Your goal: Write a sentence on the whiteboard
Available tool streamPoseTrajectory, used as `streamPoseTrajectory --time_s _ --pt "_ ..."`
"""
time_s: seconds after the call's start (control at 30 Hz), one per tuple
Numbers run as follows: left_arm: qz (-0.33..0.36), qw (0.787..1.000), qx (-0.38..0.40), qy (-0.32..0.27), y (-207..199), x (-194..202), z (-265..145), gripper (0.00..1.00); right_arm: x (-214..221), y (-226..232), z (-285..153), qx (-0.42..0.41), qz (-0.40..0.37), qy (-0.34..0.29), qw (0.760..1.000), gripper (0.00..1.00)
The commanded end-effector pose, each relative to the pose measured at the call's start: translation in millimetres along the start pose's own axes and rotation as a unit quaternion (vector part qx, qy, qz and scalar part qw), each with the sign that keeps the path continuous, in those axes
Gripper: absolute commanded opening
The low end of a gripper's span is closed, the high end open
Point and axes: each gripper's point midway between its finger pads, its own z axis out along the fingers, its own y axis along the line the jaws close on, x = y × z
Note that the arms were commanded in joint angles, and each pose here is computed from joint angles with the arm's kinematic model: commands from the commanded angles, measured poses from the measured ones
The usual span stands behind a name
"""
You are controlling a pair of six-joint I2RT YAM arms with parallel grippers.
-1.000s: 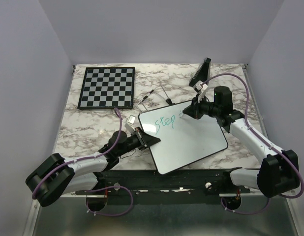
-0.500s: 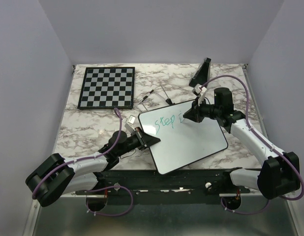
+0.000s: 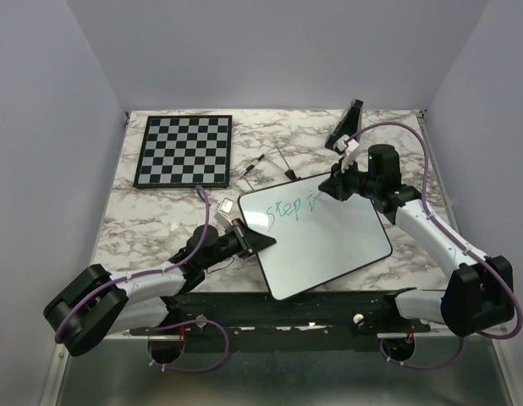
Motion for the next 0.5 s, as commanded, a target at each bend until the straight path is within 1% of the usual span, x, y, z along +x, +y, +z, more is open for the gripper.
streamPoseTrajectory --time_s 0.0,0.13,0.33,0.47 --pt "0.047 0.999 0.009 -0.013 -0.5 -2.6 -2.8 0.0 -16.8 -9.2 2.8 0.019 -0.008 -0.021 1.0 0.01" --pt "0.046 0.999 0.011 -0.011 -0.5 -1.6 -2.0 0.0 -12.6 -10.3 6.5 0.015 -0.003 -0.015 1.0 0.0" --pt "0.045 0.999 0.012 -0.012 -1.2 -2.0 -2.5 0.0 -3.2 3.1 4.9 -0.019 -0.009 -0.003 1.0 0.01" --pt "0.047 0.999 0.01 -0.014 0.0 -2.3 -3.4 0.0 8.0 11.5 -0.5 -0.037 -0.01 0.016 0.999 0.01"
